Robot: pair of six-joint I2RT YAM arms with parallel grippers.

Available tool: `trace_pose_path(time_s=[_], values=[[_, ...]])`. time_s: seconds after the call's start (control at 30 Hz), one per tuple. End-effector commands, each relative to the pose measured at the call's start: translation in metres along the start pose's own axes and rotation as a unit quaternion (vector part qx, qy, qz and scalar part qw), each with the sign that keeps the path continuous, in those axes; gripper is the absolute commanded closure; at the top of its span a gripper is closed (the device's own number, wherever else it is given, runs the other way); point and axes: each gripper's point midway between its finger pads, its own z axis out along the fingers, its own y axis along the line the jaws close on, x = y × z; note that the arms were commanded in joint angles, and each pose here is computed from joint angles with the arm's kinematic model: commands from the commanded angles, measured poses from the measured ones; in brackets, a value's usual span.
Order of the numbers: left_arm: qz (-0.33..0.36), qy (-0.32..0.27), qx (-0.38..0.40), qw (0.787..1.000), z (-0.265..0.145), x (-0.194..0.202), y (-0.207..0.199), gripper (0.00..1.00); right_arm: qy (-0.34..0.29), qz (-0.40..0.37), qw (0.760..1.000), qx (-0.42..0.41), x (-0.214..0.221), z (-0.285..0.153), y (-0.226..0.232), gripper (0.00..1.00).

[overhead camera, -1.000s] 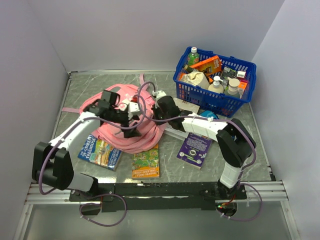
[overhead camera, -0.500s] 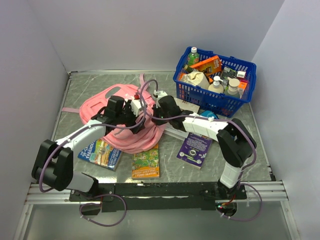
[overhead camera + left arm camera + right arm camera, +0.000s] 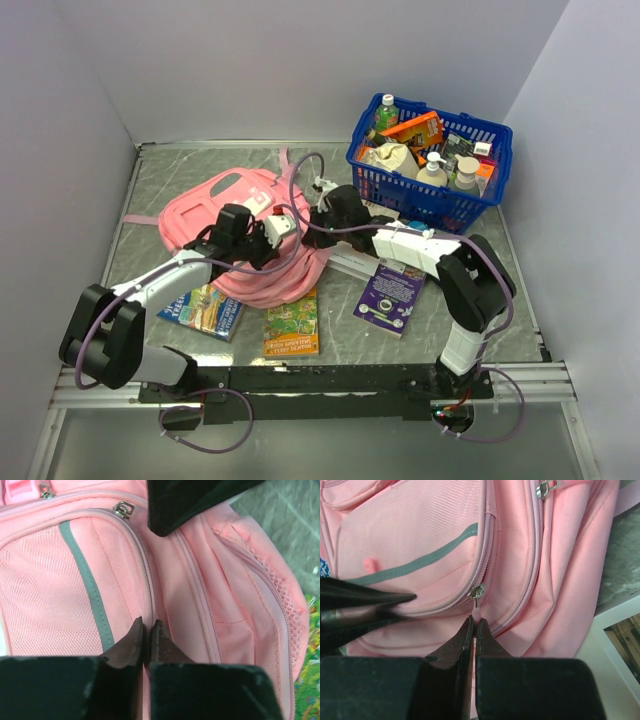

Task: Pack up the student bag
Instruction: Zip the student bag at the center of the board.

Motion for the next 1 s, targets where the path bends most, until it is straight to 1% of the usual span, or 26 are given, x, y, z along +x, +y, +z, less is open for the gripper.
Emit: trace_pose_path(time_s=[0.0, 0.03, 0.07, 0.1, 0.17, 0.2, 0.27, 0.3, 0.33, 0.37, 0.4, 0.43, 0.5, 0.53, 0.63, 0.7, 0.77, 0.83, 0.87, 0.9, 0.97], values=[[0.053, 0.041, 0.0, 0.998, 0.0, 0.028, -0.002, 0.99, -0.051, -0.005, 0.995, -0.083, -0.037, -0.024, 0.037, 1.0], [0.062, 0.033, 0.008, 0.998, -0.001, 0.02, -0.003, 0.99, -0.05, -0.002, 0.995, -0.081, -0.037, -0.024, 0.033, 1.0], [0.062, 0.039, 0.024, 0.997, -0.005, 0.022, -0.008, 0.99, -0.049, -0.004, 0.996, -0.078, -0.038, -0.024, 0.029, 1.0], [0.072, 0.027, 0.029, 0.997, -0.01, 0.01, -0.009, 0.99, -0.043, -0.003, 0.996, -0.076, -0.04, -0.024, 0.028, 1.0], [0.081, 0.026, 0.057, 0.995, -0.016, 0.007, -0.019, 0.99, -0.039, -0.004, 0.997, -0.071, -0.043, -0.022, 0.019, 1.0], [0.091, 0.042, 0.076, 0.992, -0.024, 0.012, -0.026, 0.99, -0.038, -0.006, 0.997, -0.069, -0.046, -0.022, 0.017, 1.0], [0.112, 0.054, 0.106, 0.987, -0.033, 0.019, -0.038, 0.99, -0.043, -0.014, 0.996, -0.072, -0.057, -0.023, 0.015, 1.0], [0.138, 0.066, 0.125, 0.98, -0.043, 0.025, -0.045, 0.99, -0.038, -0.016, 0.997, -0.07, -0.057, -0.023, 0.014, 1.0], [0.151, 0.072, 0.138, 0.976, -0.049, 0.028, -0.049, 0.99, -0.044, -0.022, 0.996, -0.07, -0.066, -0.024, 0.015, 1.0], [0.166, 0.073, 0.147, 0.972, -0.054, 0.029, -0.053, 0.99, -0.039, -0.029, 0.997, -0.067, -0.065, -0.023, 0.013, 1.0], [0.201, 0.063, 0.158, 0.965, -0.06, 0.026, -0.055, 0.99, -0.04, -0.033, 0.996, -0.07, -0.067, -0.023, 0.015, 1.0], [0.203, 0.079, 0.181, 0.959, -0.069, 0.034, -0.064, 0.99, -0.046, -0.039, 0.995, -0.074, -0.074, -0.024, 0.019, 1.0], [0.227, 0.081, 0.202, 0.949, -0.076, 0.034, -0.068, 0.99, -0.046, -0.043, 0.995, -0.079, -0.077, -0.021, 0.021, 1.0], [0.226, 0.094, 0.22, 0.944, -0.082, 0.042, -0.074, 0.99, -0.05, -0.046, 0.994, -0.082, -0.081, -0.021, 0.023, 1.0], [0.252, 0.094, 0.235, 0.934, -0.089, 0.046, -0.079, 0.99, -0.044, -0.054, 0.994, -0.084, -0.08, -0.013, 0.029, 1.0], [0.256, 0.095, 0.247, 0.93, -0.094, 0.048, -0.084, 0.99, -0.036, -0.053, 0.995, -0.076, -0.075, -0.004, 0.026, 1.0], [0.264, 0.098, 0.273, 0.92, -0.101, 0.055, -0.092, 0.99, -0.033, -0.054, 0.996, -0.069, -0.074, 0.004, 0.023, 1.0], [0.27, 0.097, 0.275, 0.918, -0.104, 0.053, -0.093, 0.99, -0.04, -0.055, 0.996, -0.056, -0.081, 0.008, 0.019, 0.99], [0.271, 0.1, 0.278, 0.916, -0.104, 0.054, -0.093, 0.99, -0.035, -0.055, 0.997, -0.05, -0.079, 0.013, 0.015, 0.98], [0.273, 0.1, 0.278, 0.916, -0.105, 0.053, -0.092, 0.99, -0.036, -0.058, 0.997, -0.047, -0.082, 0.015, 0.014, 0.93], [0.273, 0.105, 0.279, 0.915, -0.106, 0.054, -0.092, 0.99, -0.041, -0.063, 0.996, -0.038, -0.09, 0.016, 0.013, 0.78]])
